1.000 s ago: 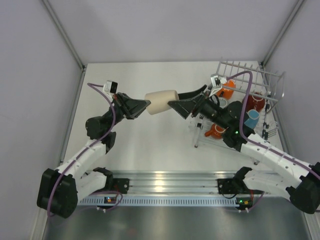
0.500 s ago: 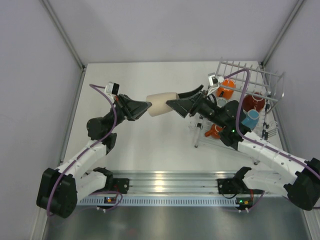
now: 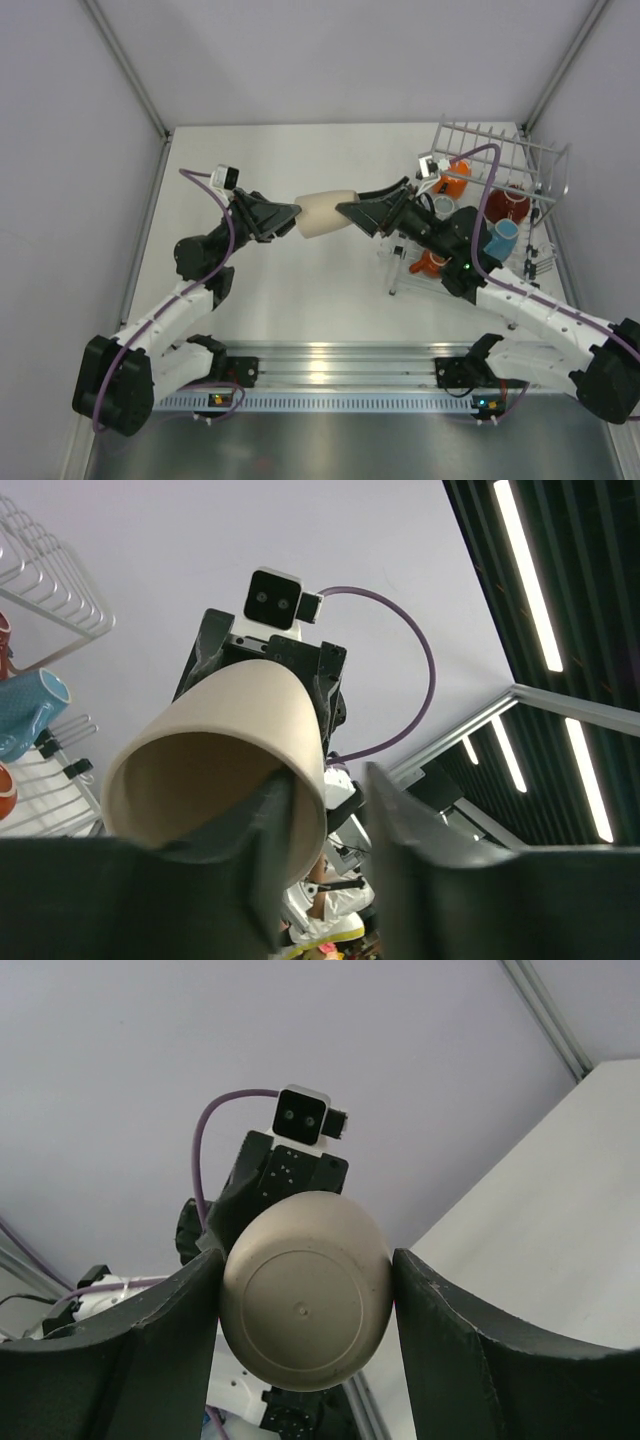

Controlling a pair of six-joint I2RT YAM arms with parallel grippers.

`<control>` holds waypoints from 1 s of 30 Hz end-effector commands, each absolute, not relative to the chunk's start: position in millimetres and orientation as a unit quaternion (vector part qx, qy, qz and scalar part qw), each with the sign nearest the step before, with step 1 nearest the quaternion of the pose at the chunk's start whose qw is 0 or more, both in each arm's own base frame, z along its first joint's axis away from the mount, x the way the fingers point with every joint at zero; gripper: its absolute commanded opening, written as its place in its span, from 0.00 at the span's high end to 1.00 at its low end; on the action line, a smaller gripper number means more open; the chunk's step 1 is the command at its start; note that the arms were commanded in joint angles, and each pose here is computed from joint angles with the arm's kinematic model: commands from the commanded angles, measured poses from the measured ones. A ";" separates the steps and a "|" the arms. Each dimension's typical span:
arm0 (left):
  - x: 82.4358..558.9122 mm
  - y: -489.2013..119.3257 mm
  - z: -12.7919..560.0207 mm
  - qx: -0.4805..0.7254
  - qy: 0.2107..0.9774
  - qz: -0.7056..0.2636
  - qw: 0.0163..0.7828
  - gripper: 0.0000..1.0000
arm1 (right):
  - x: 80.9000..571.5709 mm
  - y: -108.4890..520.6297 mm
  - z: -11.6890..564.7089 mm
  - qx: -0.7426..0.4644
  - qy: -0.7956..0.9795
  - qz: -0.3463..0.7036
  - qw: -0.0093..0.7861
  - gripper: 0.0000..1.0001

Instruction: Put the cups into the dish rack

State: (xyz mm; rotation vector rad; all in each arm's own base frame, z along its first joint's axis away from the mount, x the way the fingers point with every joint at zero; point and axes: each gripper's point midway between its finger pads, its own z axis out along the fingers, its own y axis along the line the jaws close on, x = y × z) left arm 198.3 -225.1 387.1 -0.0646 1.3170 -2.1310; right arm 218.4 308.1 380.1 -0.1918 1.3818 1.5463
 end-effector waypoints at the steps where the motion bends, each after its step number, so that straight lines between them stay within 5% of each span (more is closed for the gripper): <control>1: 188.3 -218.8 399.9 0.002 0.464 -0.815 0.348 0.53 | 213.1 296.2 396.3 -0.068 0.550 0.649 0.521 1.00; 2: 189.0 -218.5 398.8 0.000 0.464 -0.814 0.349 0.37 | 214.3 294.7 393.6 -0.062 0.554 0.646 0.521 1.00; 9: 195.4 -220.0 382.6 -0.016 0.479 -0.807 0.345 0.02 | 232.3 270.3 369.5 -0.022 0.610 0.577 0.542 1.00; 17: 222.3 -230.4 334.3 -0.061 0.573 -0.743 0.342 0.02 | 258.5 187.0 316.5 0.068 0.719 0.367 0.586 1.00; 30: 227.7 -234.5 314.7 -0.053 0.617 -0.706 0.343 0.02 | 217.2 19.8 266.0 0.275 0.772 0.021 0.573 1.00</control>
